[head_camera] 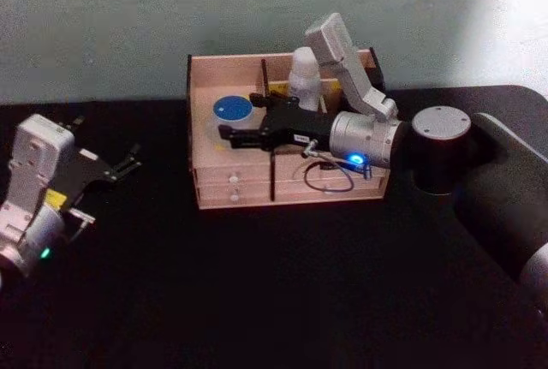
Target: Pick up the facial cleanser and watermelon frost from the table and place them into the tiered storage box.
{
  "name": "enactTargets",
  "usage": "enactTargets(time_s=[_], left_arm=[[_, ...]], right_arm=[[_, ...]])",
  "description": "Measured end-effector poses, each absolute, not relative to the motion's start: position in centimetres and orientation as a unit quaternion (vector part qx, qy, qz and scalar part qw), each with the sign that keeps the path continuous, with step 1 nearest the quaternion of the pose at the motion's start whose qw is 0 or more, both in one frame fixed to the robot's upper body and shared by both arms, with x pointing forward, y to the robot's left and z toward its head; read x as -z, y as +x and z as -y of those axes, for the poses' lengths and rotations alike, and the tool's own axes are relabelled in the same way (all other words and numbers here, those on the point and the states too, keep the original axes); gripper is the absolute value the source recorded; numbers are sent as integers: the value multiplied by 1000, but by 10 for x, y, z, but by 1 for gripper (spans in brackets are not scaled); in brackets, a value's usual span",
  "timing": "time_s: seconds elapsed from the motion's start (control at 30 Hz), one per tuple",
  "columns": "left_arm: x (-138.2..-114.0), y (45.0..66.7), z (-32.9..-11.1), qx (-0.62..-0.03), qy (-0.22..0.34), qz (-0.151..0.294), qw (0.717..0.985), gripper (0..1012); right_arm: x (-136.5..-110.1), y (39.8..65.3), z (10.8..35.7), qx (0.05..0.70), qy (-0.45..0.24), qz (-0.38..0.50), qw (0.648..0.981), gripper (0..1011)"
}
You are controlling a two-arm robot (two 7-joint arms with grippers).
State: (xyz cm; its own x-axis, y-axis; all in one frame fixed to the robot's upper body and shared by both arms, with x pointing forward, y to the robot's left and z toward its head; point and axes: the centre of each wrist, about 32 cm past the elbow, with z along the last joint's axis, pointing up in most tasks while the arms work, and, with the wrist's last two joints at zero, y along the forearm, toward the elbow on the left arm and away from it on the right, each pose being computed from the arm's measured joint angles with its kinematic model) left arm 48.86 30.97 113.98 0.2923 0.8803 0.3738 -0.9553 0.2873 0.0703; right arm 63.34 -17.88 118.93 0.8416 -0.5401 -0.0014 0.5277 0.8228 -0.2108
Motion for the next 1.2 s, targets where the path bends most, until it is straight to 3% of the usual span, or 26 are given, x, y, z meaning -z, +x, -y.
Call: enactTargets(time_s=[0.73,0.97,1.2], left_arm=[[-1140,489,-310,-580,141,132,791,1001],[-1140,489,-310,-580,141,132,791,1001],[-1140,489,-310,-580,141,132,791,1001]], right_arm=[[-1208,612,189,267,-66,34,961,1002],[-1214,592,218,227,-57,47,971,1002],[-1209,566,266,207,-58,37,976,1002]])
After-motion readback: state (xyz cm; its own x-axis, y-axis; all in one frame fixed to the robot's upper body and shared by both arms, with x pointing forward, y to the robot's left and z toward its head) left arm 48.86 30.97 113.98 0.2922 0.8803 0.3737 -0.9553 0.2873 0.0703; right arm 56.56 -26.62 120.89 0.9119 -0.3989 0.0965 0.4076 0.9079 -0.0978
